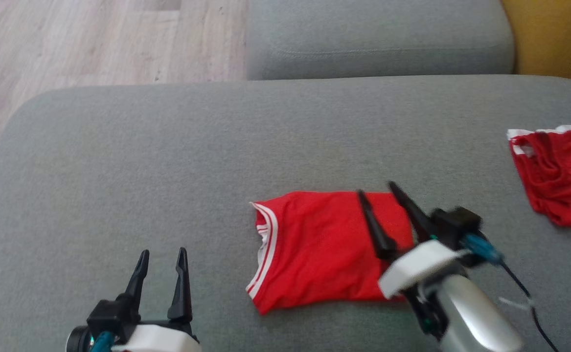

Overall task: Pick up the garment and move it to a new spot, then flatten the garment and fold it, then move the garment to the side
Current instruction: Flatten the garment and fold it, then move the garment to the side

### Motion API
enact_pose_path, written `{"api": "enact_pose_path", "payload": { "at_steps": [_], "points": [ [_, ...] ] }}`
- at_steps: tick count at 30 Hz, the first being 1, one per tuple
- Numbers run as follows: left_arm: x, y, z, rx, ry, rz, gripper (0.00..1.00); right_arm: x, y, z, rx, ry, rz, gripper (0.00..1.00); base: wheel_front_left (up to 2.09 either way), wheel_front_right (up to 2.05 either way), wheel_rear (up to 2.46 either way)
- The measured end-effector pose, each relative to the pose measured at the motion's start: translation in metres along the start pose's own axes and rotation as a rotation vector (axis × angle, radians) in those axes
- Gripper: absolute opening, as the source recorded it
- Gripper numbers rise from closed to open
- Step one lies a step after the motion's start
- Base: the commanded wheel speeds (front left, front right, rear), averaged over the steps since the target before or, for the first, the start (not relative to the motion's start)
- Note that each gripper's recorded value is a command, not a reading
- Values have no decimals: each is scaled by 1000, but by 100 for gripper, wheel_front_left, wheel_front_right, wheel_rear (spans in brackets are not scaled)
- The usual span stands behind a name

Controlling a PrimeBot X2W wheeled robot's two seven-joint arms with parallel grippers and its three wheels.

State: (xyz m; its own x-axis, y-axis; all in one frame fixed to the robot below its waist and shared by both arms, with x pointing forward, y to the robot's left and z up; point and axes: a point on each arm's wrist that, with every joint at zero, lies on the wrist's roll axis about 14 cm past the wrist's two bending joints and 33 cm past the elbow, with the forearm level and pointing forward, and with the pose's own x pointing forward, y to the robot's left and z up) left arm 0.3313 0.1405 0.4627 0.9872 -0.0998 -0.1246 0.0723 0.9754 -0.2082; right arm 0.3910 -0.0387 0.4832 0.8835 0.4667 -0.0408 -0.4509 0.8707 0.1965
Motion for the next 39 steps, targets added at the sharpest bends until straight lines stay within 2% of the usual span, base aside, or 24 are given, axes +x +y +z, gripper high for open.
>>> {"api": "enact_pose_path", "payload": {
  "at_steps": [6,10,17,29,39],
  "points": [
    [2,-11,3,4,-10,-33,100,-42,-48,4,15,-47,-191,100,0,0,0],
    [0,-10,-1,-1,3,-32,100,-63,-61,5,35,-62,-256,100,0,0,0],
    [-9,1,-16,0,45,5,100,-79,-57,-1,51,-48,-276,100,0,0,0],
    [-9,2,-17,-17,43,10,100,-76,-59,2,-1,-31,-272,100,0,0,0],
    [-9,4,-16,-14,39,14,100,-76,-60,-1,0,-17,-274,100,0,0,0]
  ]
}}
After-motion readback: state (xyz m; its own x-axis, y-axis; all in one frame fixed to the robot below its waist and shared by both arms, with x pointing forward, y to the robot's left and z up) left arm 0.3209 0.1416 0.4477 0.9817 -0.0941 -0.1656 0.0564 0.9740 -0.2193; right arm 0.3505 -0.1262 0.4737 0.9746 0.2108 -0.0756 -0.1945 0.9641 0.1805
